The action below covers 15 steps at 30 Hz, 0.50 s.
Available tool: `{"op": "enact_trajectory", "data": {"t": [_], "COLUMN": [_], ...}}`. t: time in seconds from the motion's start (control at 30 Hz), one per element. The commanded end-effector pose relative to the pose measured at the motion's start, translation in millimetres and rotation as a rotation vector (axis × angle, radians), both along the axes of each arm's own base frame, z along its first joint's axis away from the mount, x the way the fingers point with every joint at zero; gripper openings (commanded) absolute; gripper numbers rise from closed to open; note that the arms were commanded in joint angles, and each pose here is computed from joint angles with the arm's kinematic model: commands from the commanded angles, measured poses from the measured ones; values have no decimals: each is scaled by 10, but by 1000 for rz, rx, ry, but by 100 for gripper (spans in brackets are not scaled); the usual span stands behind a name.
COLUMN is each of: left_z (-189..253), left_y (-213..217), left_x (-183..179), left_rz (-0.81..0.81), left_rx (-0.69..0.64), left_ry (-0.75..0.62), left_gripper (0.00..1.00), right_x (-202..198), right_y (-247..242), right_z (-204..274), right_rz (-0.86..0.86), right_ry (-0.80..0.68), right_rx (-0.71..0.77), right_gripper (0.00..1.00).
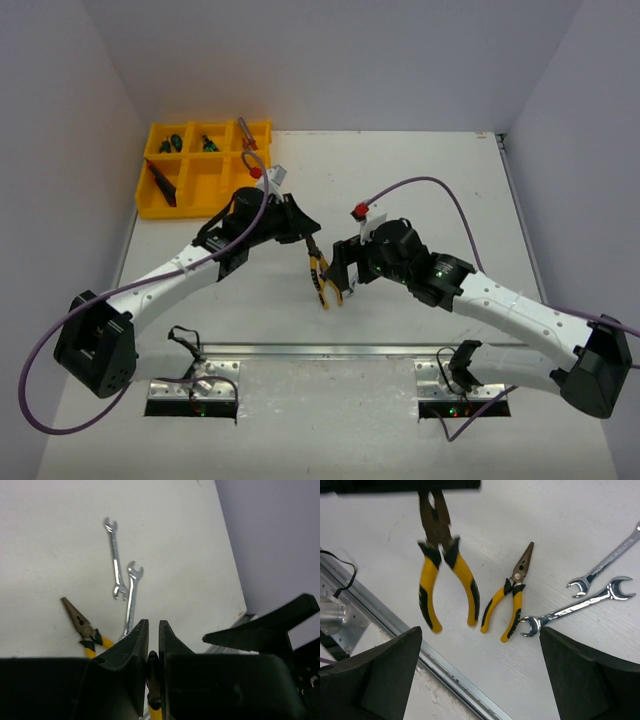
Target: Sort the tools into containers
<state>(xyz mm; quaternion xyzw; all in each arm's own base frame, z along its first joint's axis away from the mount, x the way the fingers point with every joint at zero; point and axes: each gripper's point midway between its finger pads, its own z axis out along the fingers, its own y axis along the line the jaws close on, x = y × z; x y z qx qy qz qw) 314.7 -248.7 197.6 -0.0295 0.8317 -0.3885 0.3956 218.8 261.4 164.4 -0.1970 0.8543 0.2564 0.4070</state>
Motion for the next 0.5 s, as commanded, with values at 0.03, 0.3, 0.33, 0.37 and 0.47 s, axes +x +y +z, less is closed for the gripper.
{"op": "enact_trajectory", "data": {"t": [0.03,0.3,0.33,0.37,0.47], "left_z": [384,613,628,652,611], "left_y": [1128,2783,2953,3156,3499], "left_x": [667,1356,1450,1596,1945], "left_rz": [446,880,912,938,954], "left_rx": [192,302,307,315,344], "left_ry": [-66,31,31,23,24], "left_gripper": [0,0,0,0,0], "right_x": [115,34,16,4,-20], "right_y": [-277,-390,-388,-396,-415], "right_z": [286,280,264,245,241], "right_rz": [-109,-113,-107,-104,-97], "right_ry": [-105,-117,-113,-110,-116], "right_rx": [-14,5,6,5,7], "right_gripper": [99,99,99,99,99]}}
